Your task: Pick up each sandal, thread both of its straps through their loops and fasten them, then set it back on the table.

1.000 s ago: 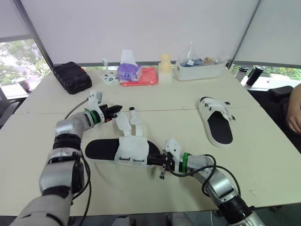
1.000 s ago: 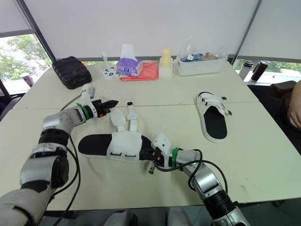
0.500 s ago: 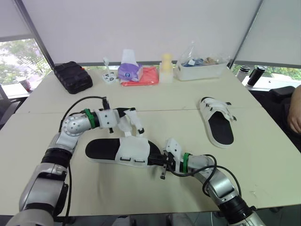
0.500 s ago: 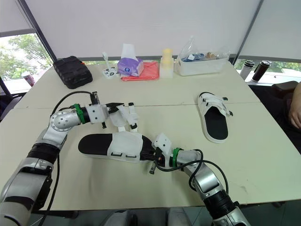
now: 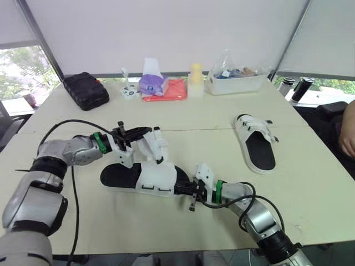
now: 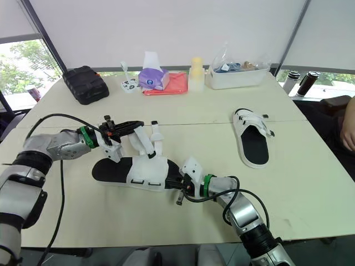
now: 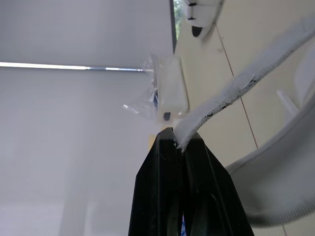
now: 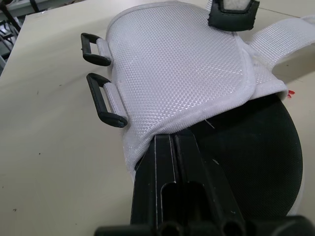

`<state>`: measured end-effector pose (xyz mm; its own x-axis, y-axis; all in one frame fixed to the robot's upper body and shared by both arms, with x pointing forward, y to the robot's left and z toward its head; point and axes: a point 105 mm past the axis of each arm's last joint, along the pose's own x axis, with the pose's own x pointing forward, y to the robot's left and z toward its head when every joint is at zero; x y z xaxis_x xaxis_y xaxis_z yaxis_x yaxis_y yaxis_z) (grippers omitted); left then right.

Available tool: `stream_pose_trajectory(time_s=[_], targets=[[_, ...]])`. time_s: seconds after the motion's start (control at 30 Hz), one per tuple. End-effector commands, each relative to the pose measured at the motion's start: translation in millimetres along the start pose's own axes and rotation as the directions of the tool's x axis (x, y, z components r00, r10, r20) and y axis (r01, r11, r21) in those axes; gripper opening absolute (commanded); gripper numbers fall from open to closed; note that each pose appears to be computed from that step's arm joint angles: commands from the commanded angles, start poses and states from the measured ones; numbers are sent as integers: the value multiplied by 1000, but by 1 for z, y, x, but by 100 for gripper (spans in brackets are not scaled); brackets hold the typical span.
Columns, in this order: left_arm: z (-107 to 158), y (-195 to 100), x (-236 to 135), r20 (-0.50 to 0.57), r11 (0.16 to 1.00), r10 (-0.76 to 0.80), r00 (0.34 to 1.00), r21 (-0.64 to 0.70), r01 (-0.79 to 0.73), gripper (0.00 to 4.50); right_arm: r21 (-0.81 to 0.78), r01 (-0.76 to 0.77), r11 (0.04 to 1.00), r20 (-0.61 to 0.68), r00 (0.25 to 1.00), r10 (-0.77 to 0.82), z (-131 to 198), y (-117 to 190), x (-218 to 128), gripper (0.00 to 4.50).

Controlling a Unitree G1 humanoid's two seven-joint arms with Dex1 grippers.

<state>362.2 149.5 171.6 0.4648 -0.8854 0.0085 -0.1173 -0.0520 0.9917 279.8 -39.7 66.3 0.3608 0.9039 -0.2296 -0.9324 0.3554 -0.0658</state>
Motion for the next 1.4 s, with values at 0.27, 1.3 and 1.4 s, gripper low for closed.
stream_pose_trajectory(time_s=[0.27, 1.3, 1.4], targets=[[1, -7, -7, 69, 988, 40, 997, 144, -50, 446, 42, 50, 998, -81, 996, -46, -22, -7, -4, 0], [-1, 7, -13, -30, -819, -378, 925, -455, -349, 449, 66, 23, 998, -68, 998, -19, -28, -3, 12, 0], [-1, -2, -4, -38, -833, -396, 917, -406, -377, 449, 66, 27, 997, -62, 998, -23, -27, -4, 13, 0]])
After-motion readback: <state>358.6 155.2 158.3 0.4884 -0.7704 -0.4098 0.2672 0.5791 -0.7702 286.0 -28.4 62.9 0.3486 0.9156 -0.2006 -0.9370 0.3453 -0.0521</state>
